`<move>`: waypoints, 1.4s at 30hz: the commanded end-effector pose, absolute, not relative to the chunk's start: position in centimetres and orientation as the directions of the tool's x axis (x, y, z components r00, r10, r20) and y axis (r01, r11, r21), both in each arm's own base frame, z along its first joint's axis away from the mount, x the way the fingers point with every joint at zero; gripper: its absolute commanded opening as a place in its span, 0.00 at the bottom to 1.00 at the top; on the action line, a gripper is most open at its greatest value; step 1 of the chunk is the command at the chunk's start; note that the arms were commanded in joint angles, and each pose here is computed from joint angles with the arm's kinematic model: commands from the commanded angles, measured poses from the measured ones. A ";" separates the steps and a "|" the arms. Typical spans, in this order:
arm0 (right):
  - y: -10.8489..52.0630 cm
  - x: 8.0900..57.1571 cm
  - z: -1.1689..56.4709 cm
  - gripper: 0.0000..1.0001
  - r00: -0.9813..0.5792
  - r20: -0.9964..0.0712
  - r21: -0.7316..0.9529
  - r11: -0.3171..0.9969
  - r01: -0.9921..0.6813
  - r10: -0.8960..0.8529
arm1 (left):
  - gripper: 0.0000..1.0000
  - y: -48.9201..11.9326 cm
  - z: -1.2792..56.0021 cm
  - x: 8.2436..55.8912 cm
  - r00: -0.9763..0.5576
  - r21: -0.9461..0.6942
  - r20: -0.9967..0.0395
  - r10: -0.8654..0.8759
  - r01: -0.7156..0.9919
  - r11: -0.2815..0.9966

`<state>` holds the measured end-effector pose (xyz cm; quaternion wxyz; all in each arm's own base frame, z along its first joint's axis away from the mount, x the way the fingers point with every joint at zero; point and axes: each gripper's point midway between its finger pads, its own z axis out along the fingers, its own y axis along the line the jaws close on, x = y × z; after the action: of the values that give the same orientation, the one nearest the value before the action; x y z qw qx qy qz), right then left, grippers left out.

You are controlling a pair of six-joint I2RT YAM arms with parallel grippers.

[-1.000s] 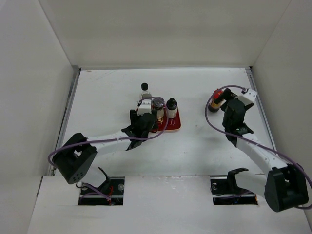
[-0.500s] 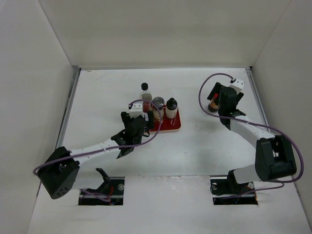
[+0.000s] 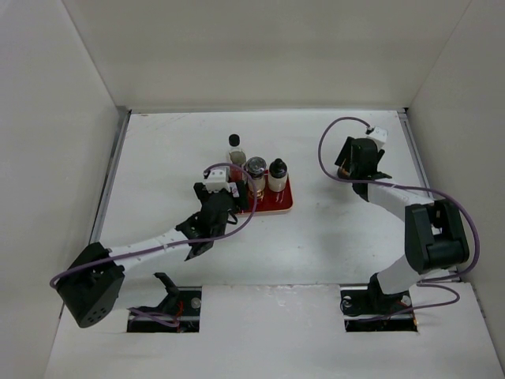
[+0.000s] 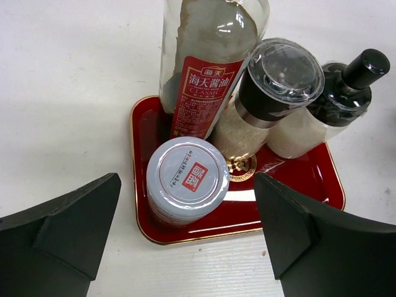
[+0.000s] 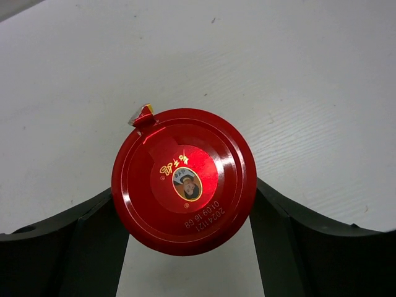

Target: Organize the condiment bottles

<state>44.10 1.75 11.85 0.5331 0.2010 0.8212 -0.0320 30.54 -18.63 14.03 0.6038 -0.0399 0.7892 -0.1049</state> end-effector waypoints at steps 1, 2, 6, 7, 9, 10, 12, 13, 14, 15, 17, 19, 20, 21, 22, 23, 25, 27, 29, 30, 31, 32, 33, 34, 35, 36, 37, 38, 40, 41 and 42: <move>0.9 44.5 15.4 0.54 -0.239 -0.923 0.193 0.900 0.392 0.302 | 0.90 -19.2 16.2 30.6 -0.216 -0.295 -0.938 -0.270 0.096 0.951; 1.3 44.0 16.2 0.52 -0.216 -0.931 0.196 0.901 0.387 0.295 | 0.90 -19.2 16.4 30.4 -0.208 -0.302 -0.938 -0.277 0.100 0.948; 3.9 41.7 19.5 0.50 -0.149 -0.951 0.212 0.923 0.322 0.271 | 0.99 -18.8 17.8 30.3 -0.169 -0.340 -0.932 -0.319 0.110 0.934; 4.5 40.9 20.5 0.50 -0.129 -0.953 0.226 0.927 0.301 0.274 | 1.00 -18.9 18.1 30.1 -0.165 -0.345 -0.931 -0.324 0.117 0.931; 5.9 39.4 21.9 0.50 -0.103 -0.952 0.256 0.933 0.253 0.289 | 1.00 -18.8 18.4 29.8 -0.154 -0.354 -0.929 -0.335 0.121 0.927; 6.9 38.5 22.5 0.50 -0.094 -0.950 0.274 0.937 0.217 0.299 | 1.00 -18.7 18.5 29.8 -0.149 -0.357 -0.929 -0.339 0.119 0.926; 8.7 37.1 23.3 0.50 -0.090 -0.945 0.299 0.941 0.158 0.315 | 1.00 -18.3 18.6 29.9 -0.141 -0.360 -0.928 -0.344 0.110 0.926; 10.0 36.4 23.4 0.50 -0.098 -0.941 0.313 0.942 0.119 0.325 | 1.00 -18.2 18.6 29.8 -0.141 -0.360 -0.928 -0.345 0.106 0.927; 11.2 35.8 23.7 0.50 -0.101 -0.937 0.328 0.941 0.082 0.335 | 1.00 -18.2 18.7 29.8 -0.139 -0.361 -0.928 -0.346 0.106 0.927; 12.5 35.2 24.0 0.50 -0.105 -0.934 0.339 0.940 0.045 0.341 | 1.00 -18.1 18.6 29.7 -0.138 -0.362 -0.928 -0.347 0.103 0.927; 15.1 34.1 24.6 0.49 -0.110 -0.928 0.360 0.933 -0.020 0.356 | 1.00 -17.6 18.9 29.6 -0.121 -0.373 -0.924 -0.362 0.086 0.924; 17.7 33.5 25.2 0.49 -0.115 -0.916 0.394 0.915 -0.082 0.384 | 1.00 -17.1 19.1 29.6 -0.108 -0.379 -0.922 -0.371 0.065 0.923; 19.0 33.2 25.4 0.49 -0.117 -0.911 0.408 0.906 -0.114 0.396 | 1.00 -16.8 19.3 29.4 -0.101 -0.388 -0.919 -0.381 0.062 0.920; 20.3 33.0 25.6 0.48 -0.115 -0.907 0.419 0.897 -0.143 0.405 | 1.00 -16.6 19.3 29.2 -0.095 -0.398 -0.915 -0.391 0.061 0.916; 21.5 32.9 25.6 0.48 -0.115 -0.904 0.425 0.889 -0.170 0.411 | 1.00 -16.2 19.2 29.2 -0.090 -0.411 -0.910 -0.405 0.053 0.910; 22.5 32.9 25.7 0.48 -0.116 -0.903 0.429 0.884 -0.188 0.413 | 1.00 -15.9 19.3 29.2 -0.083 -0.426 -0.903 -0.421 0.046 0.904; 23.9 33.2 25.7 0.48 -0.118 -0.901 0.433 0.877 -0.207 0.417 | 1.00 -15.5 19.3 29.3 -0.084 -0.437 -0.898 -0.433 0.038 0.899; 25.2 33.7 25.4 0.48 -0.125 -0.903 0.430 0.877 -0.217 0.411 | 1.00 -15.5 19.1 29.1 -0.092 -0.438 -0.897 -0.433 0.044 0.898; 25.9 34.1 25.2 0.48 -0.121 -0.904 0.428 0.877 -0.217 0.411 | 1.00 -15.5 18.7 29.0 -0.100 -0.439 -0.896 -0.433 0.043 0.897; 26.1 34.3 25.1 0.48 -0.115 -0.906 0.423 0.880 -0.217 0.407 | 1.00 -15.5 18.6 29.0 -0.102 -0.439 -0.895 -0.433 0.040 0.898; 26.2 34.4 25.1 0.48 -0.110 -0.905 0.426 0.879 -0.216 0.412 | 1.00 -15.5 18.4 29.0 -0.105 -0.436 -0.896 -0.430 0.039 0.899; 26.2 34.5 25.1 0.49 -0.106 -0.905 0.426 0.879 -0.216 0.412 | 1.00 -15.4 18.4 29.0 -0.108 -0.433 -0.898 -0.428 0.037 0.900; 26.5 34.8 24.8 0.49 -0.101 -0.905 0.426 0.878 -0.217 0.414 | 1.00 -15.4 18.3 29.0 -0.111 -0.433 -0.898 -0.427 0.038 0.901; 26.6 34.9 24.6 0.49 -0.098 -0.906 0.423 0.879 -0.218 0.412 | 1.00 -15.3 18.0 28.9 -0.113 -0.431 -0.898 -0.425 0.035 0.901; 26.7 35.0 24.3 0.49 -0.096 -0.909 0.417 0.883 -0.216 0.406 | 1.00 -15.2 17.9 28.9 -0.114 -0.432 -0.897 -0.427 0.031 0.901; 26.6 35.2 24.0 0.49 -0.093 -0.910 0.414 0.886 -0.209 0.404 | 1.00 -15.1 17.8 29.0 -0.115 -0.434 -0.896 -0.428 0.025 0.901; 26.6 35.4 23.7 0.49 -0.088 -0.911 0.412 0.889 -0.201 0.402 | 1.00 -15.0 17.7 29.0 -0.114 -0.435 -0.895 -0.430 0.021 0.900; 26.7 35.5 23.4 0.49 -0.086 -0.912 0.410 0.891 -0.196 0.401 | 1.00 -14.9 17.6 29.0 -0.115 -0.433 -0.896 -0.429 0.017 0.901; 26.8 35.8 22.8 0.49 -0.086 -0.914 0.406 0.893 -0.193 0.397 | 1.00 -14.9 17.3 29.1 -0.118 -0.432 -0.896 -0.428 0.014 0.902; 27.1 35.8 22.3 0.50 -0.088 -0.917 0.399 0.896 -0.193 0.389 | 1.00 -14.9 17.1 29.1 -0.121 -0.432 -0.896 -0.428 0.012 0.902; 27.1 35.9 22.0 0.50 -0.088 -0.919 0.394 0.900 -0.188 0.384 | 1.00 -14.8 17.0 29.1 -0.122 -0.433 -0.895 -0.429 0.008 0.901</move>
<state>33.97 25.35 14.21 0.5968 0.0093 0.7891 0.1455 28.93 -14.96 16.68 0.6422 -0.1284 0.7390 -0.1582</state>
